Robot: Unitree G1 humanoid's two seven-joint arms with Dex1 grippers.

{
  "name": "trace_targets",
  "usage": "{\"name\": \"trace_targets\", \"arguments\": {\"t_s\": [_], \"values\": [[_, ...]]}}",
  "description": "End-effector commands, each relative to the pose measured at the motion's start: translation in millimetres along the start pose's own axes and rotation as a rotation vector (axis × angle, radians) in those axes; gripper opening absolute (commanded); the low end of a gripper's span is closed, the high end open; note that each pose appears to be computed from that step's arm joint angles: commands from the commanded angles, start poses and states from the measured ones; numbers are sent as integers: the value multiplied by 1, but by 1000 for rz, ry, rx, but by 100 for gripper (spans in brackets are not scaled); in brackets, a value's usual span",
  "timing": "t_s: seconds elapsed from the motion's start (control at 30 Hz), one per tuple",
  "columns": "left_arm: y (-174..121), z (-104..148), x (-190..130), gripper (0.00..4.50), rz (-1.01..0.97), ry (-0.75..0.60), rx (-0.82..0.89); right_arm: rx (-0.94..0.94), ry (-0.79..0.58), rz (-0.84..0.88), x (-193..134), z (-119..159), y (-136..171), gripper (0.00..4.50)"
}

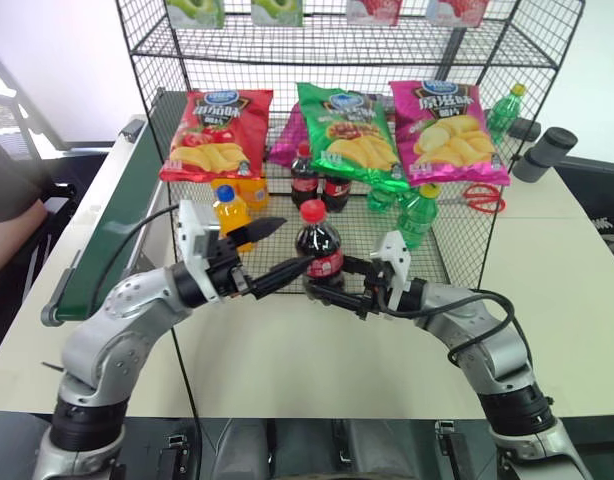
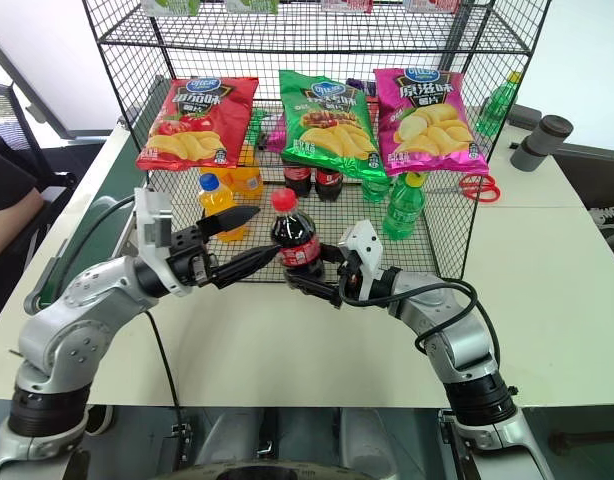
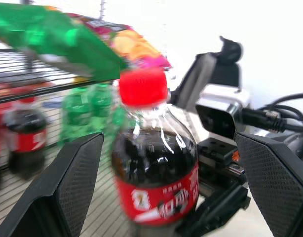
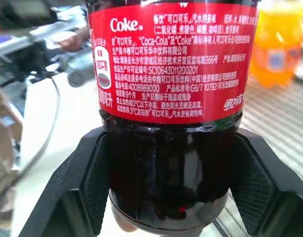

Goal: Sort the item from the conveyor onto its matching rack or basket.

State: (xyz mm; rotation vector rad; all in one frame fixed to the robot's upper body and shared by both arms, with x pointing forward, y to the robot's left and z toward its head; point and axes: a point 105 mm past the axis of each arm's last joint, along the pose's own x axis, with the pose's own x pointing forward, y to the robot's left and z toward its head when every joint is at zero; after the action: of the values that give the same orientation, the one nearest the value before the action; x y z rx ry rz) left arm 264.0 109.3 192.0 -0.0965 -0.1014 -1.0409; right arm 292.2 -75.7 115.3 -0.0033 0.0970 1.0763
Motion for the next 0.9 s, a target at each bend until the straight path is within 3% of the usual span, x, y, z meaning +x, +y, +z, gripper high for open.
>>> {"name": "trace_targets", "arguments": {"t_s": [0.03, 0.27, 0.5, 0.9], "values": [[5, 7, -11, 448, 69, -1, 93, -88, -95, -60, -2, 21, -11, 274], [48, -7, -42, 448, 385, 26, 249, -166, -145, -285, 10, 18, -47, 274], [50, -23, -44, 448, 426, 27, 255, -265, -159, -501, 33, 4, -82, 274], [46, -26, -42, 448, 442, -6, 236, -175, -214, -513, 54, -15, -84, 274]]}}
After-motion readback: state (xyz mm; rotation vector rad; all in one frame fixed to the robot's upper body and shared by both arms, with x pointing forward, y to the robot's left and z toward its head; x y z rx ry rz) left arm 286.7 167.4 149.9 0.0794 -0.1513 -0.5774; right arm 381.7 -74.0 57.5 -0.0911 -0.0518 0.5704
